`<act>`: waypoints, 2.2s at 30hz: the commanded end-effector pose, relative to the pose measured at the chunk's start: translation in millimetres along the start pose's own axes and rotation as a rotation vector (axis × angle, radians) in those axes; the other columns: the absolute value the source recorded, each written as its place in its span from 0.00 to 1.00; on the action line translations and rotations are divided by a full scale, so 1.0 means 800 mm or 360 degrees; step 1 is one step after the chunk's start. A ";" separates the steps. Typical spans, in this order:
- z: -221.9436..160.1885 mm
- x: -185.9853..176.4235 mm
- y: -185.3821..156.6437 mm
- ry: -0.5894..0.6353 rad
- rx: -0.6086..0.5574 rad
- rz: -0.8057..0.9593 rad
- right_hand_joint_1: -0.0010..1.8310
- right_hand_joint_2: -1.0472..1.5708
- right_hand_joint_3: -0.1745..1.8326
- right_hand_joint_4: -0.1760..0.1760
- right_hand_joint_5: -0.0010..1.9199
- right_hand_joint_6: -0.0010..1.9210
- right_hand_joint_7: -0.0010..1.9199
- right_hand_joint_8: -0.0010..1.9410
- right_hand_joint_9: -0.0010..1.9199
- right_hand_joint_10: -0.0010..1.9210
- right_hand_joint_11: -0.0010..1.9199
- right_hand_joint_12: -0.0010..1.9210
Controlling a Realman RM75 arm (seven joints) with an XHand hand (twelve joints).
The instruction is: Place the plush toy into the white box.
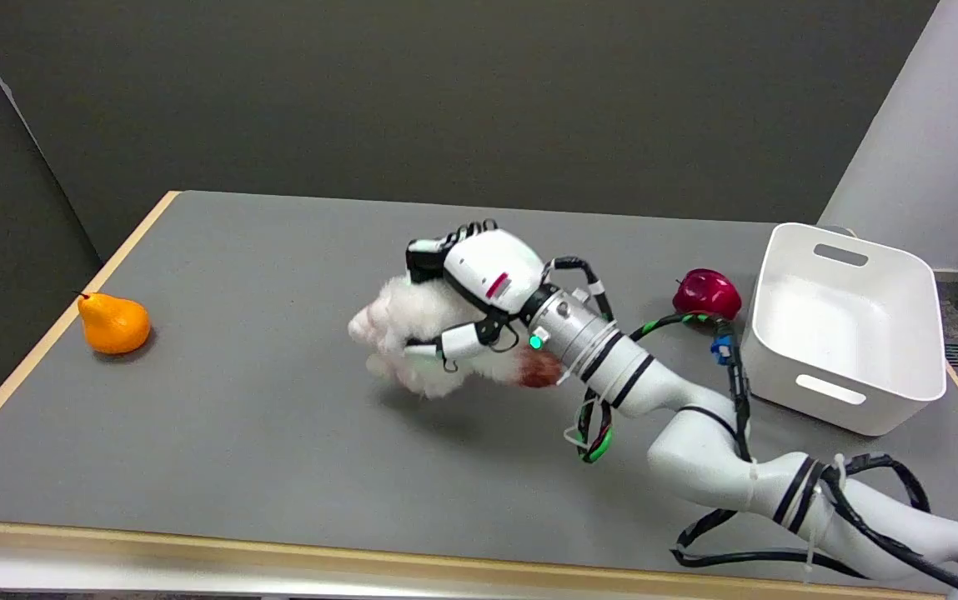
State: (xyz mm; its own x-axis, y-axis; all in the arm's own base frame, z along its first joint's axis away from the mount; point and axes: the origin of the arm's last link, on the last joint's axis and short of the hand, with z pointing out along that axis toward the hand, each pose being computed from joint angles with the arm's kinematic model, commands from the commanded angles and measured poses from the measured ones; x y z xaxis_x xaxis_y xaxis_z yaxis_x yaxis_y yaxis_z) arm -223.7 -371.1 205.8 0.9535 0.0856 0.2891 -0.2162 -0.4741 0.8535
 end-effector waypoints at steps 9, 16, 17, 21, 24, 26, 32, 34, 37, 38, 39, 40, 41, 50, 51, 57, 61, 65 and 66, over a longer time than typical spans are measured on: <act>-0.061 0.165 0.091 0.0392 -0.0356 -0.0820 0.66 0.80 0.28 0.00 0.32 0.76 0.47 0.72 0.43 0.68 0.40 1.00; -0.141 0.210 0.180 0.0436 -0.0850 -0.0963 0.66 0.80 0.29 0.00 0.32 0.76 0.48 0.71 0.43 0.68 0.40 0.99; -0.149 0.212 0.187 0.0430 -0.0891 -0.0967 0.66 0.80 0.29 0.00 0.32 0.76 0.48 0.71 0.43 0.68 0.40 0.99; -0.203 0.221 0.226 0.0398 -0.1097 -0.0960 0.66 0.80 0.30 0.00 0.32 0.76 0.48 0.71 0.43 0.68 0.40 0.99; -0.245 0.230 0.243 0.0429 -0.1229 -0.0963 0.66 0.80 0.30 0.00 0.32 0.76 0.48 0.71 0.43 0.68 0.40 0.99; -0.273 0.232 0.248 0.0451 -0.1302 -0.0976 0.66 0.79 0.30 0.00 0.32 0.76 0.48 0.71 0.43 0.68 0.40 0.99; -0.340 0.231 0.250 0.0491 -0.1458 -0.0982 0.66 0.79 0.30 0.00 0.32 0.76 0.48 0.71 0.43 0.68 0.40 0.99; -0.353 0.228 0.250 0.0487 -0.1486 -0.0986 0.66 0.79 0.31 0.00 0.32 0.76 0.48 0.71 0.43 0.68 0.40 0.99; -0.367 0.222 0.253 0.0478 -0.1522 -0.0980 0.66 0.79 0.31 0.00 0.33 0.76 0.48 0.71 0.43 0.68 0.40 0.99; -0.370 0.218 0.254 0.0461 -0.1528 -0.0971 0.66 0.79 0.31 0.00 0.33 0.76 0.48 0.71 0.43 0.68 0.40 0.99; -0.372 0.213 0.255 0.0443 -0.1531 -0.0958 0.66 0.79 0.31 0.00 0.33 0.76 0.48 0.71 0.43 0.68 0.40 0.99; -0.372 0.209 0.256 0.0426 -0.1529 -0.0948 0.66 0.79 0.31 0.00 0.33 0.76 0.48 0.71 0.43 0.68 0.41 0.99; -0.370 0.201 0.258 0.0398 -0.1520 -0.0935 0.66 0.79 0.31 0.00 0.33 0.76 0.48 0.70 0.43 0.68 0.41 0.99; -0.288 0.133 0.228 0.0274 -0.1149 -0.0795 0.66 0.74 0.42 0.10 0.35 0.78 0.50 0.70 0.42 0.74 0.39 0.98; -0.280 0.130 0.224 0.0275 -0.1112 -0.0775 0.66 0.74 0.43 0.12 0.35 0.78 0.50 0.71 0.42 0.73 0.39 0.97; -0.253 0.122 0.210 0.0374 -0.0912 -0.0627 0.37 0.71 0.46 0.82 0.26 0.55 0.36 0.47 0.35 0.66 0.30 0.89; -0.267 0.131 0.218 0.0542 -0.0865 -0.0504 0.24 0.65 0.52 0.72 0.15 0.28 0.23 0.23 0.19 0.50 0.18 0.82; -0.285 0.131 0.230 0.0629 -0.0896 -0.0441 0.20 0.64 0.51 0.69 0.12 0.23 0.16 0.18 0.11 0.42 0.09 0.73; -0.289 0.132 0.234 0.0641 -0.0914 -0.0423 0.19 0.64 0.50 0.67 0.11 0.22 0.13 0.16 0.08 0.39 0.06 0.70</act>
State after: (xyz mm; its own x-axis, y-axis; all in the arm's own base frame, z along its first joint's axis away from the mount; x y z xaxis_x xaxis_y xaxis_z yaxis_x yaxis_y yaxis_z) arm -201.2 -252.4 489.8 0.9271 0.3574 -0.1131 0.0092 0.2800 0.9599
